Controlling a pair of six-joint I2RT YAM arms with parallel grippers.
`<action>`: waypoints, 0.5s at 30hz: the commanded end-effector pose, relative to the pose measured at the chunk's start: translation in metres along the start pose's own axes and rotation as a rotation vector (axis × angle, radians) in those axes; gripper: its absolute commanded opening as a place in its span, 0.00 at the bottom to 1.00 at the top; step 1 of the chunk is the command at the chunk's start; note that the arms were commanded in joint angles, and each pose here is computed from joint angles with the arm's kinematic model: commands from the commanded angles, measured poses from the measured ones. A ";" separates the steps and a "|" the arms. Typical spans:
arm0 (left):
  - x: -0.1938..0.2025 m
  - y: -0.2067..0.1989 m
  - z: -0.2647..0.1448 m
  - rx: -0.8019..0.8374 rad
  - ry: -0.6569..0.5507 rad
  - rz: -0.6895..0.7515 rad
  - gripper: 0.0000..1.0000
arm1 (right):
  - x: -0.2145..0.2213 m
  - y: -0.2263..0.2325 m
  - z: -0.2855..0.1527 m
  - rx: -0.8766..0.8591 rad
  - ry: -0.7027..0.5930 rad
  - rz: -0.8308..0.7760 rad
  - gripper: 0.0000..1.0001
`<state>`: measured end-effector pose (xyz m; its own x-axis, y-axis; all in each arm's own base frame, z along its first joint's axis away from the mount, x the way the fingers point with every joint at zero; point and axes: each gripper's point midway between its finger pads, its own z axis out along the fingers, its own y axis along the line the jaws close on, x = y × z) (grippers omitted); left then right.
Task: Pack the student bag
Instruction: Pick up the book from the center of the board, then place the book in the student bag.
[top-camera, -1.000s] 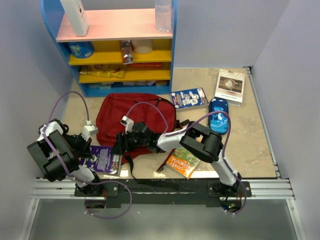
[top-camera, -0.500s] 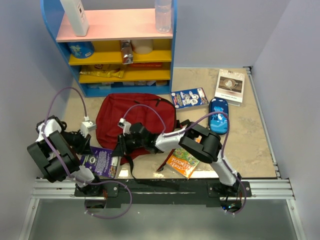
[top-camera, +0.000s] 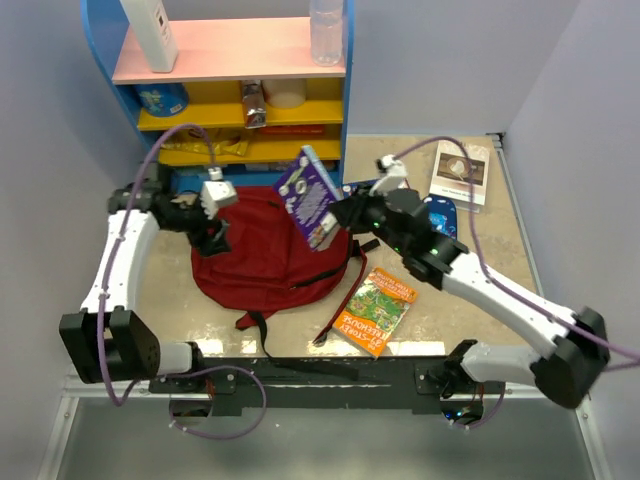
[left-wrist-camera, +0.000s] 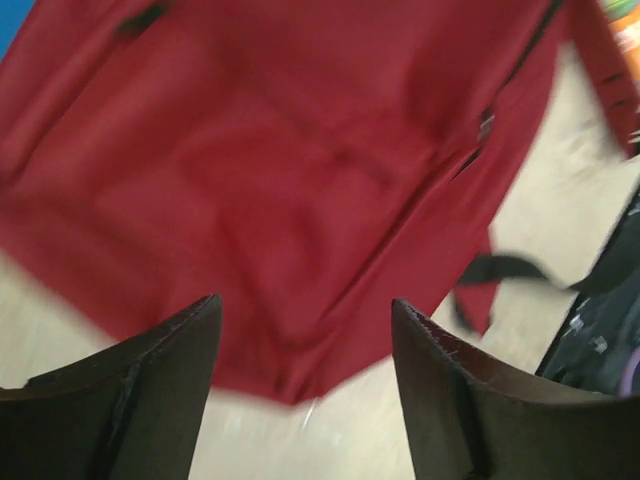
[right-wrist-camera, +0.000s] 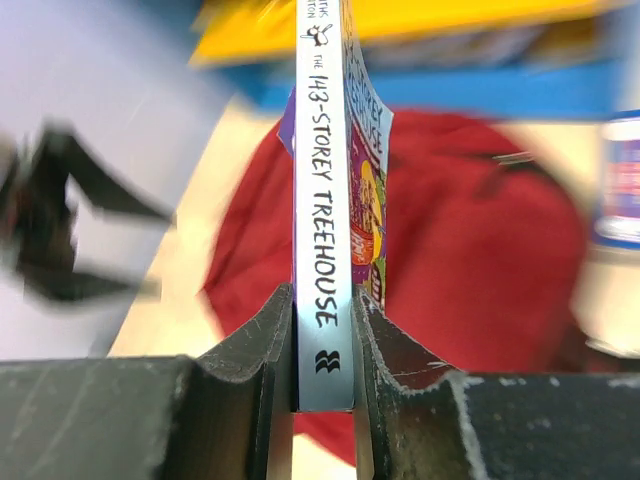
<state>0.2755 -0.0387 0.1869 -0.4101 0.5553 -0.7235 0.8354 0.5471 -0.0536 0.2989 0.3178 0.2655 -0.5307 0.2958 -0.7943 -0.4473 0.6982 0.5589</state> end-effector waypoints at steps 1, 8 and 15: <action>-0.048 -0.046 0.054 0.070 -0.012 0.023 0.74 | -0.036 -0.049 -0.060 0.249 -0.187 -0.019 0.00; -0.101 -0.101 0.137 0.140 -0.007 0.186 0.98 | -0.042 -0.097 -0.132 0.445 -0.342 0.118 0.00; -0.113 -0.137 0.193 0.172 0.035 0.235 1.00 | -0.057 -0.118 -0.193 0.562 -0.480 0.214 0.00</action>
<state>0.2526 -0.2717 0.1311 -0.1963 0.7246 -0.6606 0.9758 0.2106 -0.0590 0.2451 0.1295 0.2520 -0.3109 0.4948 -0.8115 0.0226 0.8574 0.5142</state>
